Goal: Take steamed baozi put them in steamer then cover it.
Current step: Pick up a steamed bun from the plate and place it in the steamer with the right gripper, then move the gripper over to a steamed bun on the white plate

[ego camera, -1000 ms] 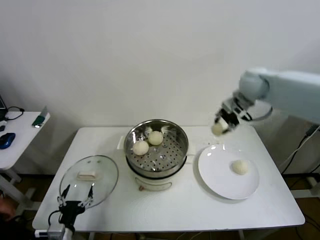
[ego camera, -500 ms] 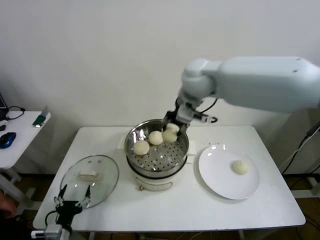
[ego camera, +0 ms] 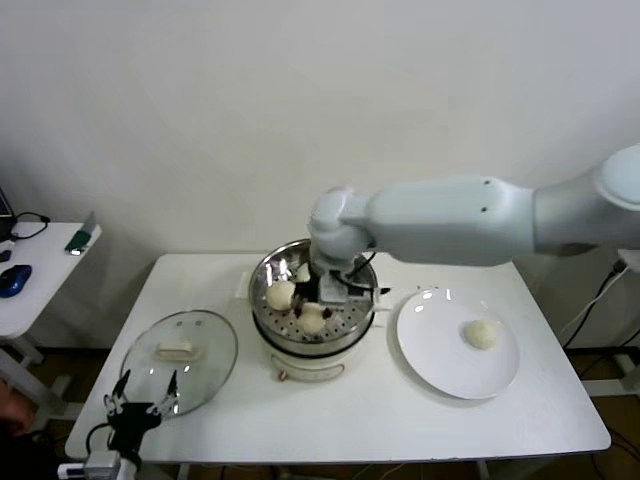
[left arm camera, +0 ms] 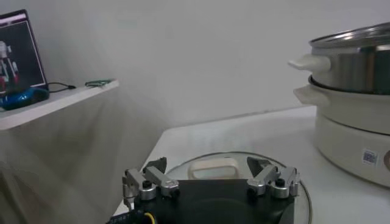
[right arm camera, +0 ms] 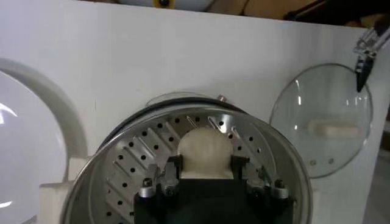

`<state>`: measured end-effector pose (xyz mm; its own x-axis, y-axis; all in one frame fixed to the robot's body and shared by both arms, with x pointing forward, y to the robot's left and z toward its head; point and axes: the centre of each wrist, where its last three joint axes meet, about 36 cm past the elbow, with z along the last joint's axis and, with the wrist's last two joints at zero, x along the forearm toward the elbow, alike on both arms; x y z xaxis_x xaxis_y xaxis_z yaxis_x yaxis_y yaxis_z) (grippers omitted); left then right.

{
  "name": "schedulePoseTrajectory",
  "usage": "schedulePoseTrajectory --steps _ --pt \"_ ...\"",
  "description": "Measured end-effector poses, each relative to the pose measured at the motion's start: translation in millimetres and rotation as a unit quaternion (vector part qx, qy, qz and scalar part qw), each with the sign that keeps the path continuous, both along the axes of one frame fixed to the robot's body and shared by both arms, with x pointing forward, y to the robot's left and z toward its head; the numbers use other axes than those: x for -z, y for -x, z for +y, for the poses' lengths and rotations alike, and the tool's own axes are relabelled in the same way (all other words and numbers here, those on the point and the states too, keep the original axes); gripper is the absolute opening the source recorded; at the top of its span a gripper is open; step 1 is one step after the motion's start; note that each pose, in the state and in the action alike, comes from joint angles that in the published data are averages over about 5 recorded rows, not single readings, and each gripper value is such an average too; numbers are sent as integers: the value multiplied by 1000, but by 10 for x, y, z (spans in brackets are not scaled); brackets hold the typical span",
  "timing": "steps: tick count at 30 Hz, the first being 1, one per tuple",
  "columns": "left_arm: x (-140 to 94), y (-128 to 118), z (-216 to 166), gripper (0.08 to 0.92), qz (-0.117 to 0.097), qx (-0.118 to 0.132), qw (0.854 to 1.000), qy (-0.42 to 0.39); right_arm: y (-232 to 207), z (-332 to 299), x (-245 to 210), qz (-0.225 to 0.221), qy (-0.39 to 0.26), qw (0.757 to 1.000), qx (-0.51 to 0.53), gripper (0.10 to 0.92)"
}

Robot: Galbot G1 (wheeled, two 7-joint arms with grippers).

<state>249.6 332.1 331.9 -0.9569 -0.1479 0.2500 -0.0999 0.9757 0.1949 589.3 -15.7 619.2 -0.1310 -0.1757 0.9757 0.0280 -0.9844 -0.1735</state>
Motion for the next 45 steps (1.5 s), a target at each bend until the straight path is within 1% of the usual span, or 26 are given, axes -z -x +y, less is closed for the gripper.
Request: schedulePoseTrajectory --steps 7,10,13,19,21,26,29,32,35,38,41,45 --pt "14 7 -1 823 0 -1 1000 1 -6 64 194 5 8 1000 -8 552" --pt "15 5 -1 823 0 -1 1000 1 -12 82 240 4 10 1000 -10 566" --pt "14 5 -2 823 0 -1 1000 1 -18 103 267 2 11 1000 -11 617" --pt "12 7 0 823 -1 -2 1000 1 -43 120 242 2 4 1000 -7 774" --pt "10 7 0 823 -1 -2 1000 1 -54 112 204 4 2 1000 -5 808" --pt "6 8 -8 823 -2 -1 1000 2 -132 17 2 7 5 1000 17 822" --pt "7 6 -18 823 -2 -1 1000 2 -245 -146 -191 9 7 998 54 823" --pt "8 -2 -30 823 -2 1 1000 3 -394 -414 -410 15 3 993 113 823" --pt "6 -16 -39 823 -3 2 1000 3 -543 -784 -620 25 -7 981 191 823" --pt "10 -32 -43 823 -3 3 1000 4 -669 -1244 -786 36 -18 960 278 823" --pt "19 -46 -39 823 -3 4 1000 4 -749 -1761 -859 46 -29 931 362 823" --pt "34 -68 -34 823 -2 4 1000 4 -751 -2457 -786 57 -40 884 462 823"
